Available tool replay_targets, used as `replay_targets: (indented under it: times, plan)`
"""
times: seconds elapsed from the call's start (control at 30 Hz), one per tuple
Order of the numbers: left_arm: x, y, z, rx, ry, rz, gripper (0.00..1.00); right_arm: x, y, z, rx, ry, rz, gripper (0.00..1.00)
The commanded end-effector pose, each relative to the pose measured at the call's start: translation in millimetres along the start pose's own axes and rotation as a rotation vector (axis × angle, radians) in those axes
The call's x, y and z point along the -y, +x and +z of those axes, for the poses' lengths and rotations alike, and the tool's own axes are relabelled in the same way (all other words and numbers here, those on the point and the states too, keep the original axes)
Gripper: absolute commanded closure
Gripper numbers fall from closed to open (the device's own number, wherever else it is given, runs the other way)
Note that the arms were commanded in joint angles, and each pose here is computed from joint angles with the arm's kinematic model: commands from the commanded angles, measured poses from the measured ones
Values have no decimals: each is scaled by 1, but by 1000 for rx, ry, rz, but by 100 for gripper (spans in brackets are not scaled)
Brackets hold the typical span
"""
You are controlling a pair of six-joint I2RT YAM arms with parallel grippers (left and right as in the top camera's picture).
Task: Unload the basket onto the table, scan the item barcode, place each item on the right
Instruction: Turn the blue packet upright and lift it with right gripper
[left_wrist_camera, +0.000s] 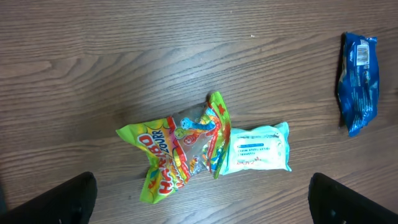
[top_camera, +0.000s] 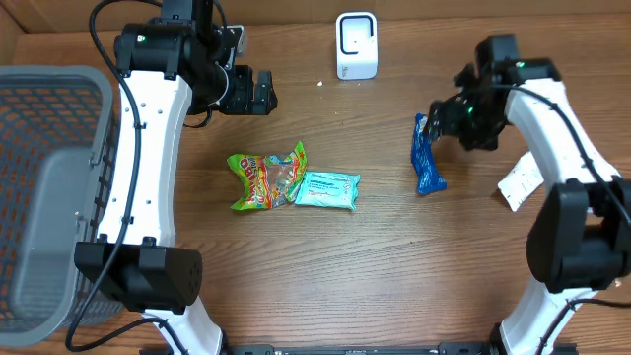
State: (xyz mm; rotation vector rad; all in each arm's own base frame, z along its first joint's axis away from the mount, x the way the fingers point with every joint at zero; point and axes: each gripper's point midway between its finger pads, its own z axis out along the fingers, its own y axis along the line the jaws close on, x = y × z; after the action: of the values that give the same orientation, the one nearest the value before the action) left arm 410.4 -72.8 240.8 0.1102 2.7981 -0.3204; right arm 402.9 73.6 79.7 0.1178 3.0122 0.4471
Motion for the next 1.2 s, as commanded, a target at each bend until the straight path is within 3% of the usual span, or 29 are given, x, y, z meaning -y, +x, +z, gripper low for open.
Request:
replay_targets:
  times: [0.0, 0.13, 0.3, 0.7, 1.1, 1.17]
  plan:
    - [4, -3, -6, 19, 0, 30, 0, -1, 5, 21, -22, -30, -57, 13]
    - [4, -3, -6, 19, 0, 30, 0, 6, 4, 44, -3, -32, -71, 13]
    - [4, -3, -6, 19, 0, 30, 0, 20, -1, 54, 12, -30, -81, 34]
    - [4, -3, -6, 19, 0, 30, 0, 16, 5, 70, -5, -256, -80, 39]
    - [4, -3, -6, 19, 0, 30, 0, 23, 36, 96, -67, -267, 53, 89]
    - [4, -3, -6, 19, 0, 30, 0, 21, 35, 94, -68, -273, 54, 93]
